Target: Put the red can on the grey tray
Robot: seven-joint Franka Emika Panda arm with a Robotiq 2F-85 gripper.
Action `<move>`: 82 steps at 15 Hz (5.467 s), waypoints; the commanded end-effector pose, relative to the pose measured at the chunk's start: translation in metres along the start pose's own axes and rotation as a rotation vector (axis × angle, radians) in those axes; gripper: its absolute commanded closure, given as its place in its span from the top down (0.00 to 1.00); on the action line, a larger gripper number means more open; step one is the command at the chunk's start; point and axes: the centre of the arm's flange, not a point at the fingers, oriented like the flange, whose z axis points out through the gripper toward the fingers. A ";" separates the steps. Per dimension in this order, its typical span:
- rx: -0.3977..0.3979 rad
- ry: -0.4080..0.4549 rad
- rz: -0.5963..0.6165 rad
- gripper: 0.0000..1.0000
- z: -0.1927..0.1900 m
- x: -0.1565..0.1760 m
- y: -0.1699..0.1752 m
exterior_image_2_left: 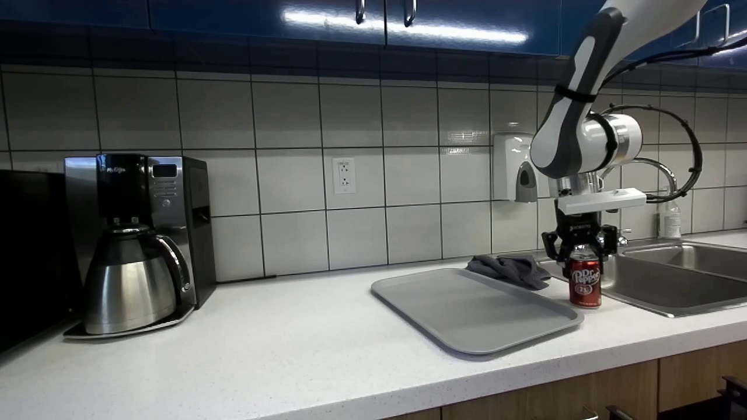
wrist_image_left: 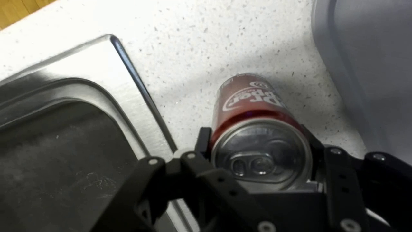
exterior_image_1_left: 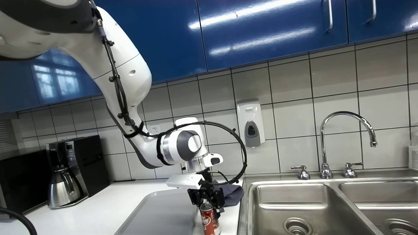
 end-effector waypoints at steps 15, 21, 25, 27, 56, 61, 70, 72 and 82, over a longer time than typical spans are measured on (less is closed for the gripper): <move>0.075 0.083 -0.059 0.39 -0.120 -0.005 -0.060; 0.064 0.079 -0.100 0.39 -0.102 0.009 -0.101; 0.064 0.083 -0.104 0.39 -0.089 0.029 -0.121; 0.064 0.087 -0.104 0.39 -0.084 0.040 -0.130; 0.127 0.097 -0.133 1.00 -0.061 0.084 -0.177; 0.163 0.117 -0.143 1.00 -0.106 0.067 -0.151; 0.186 0.097 -0.149 1.00 -0.135 -0.010 -0.068; 0.186 0.092 -0.148 1.00 -0.143 -0.028 -0.050; 0.210 0.016 -0.146 1.00 -0.167 -0.064 -0.021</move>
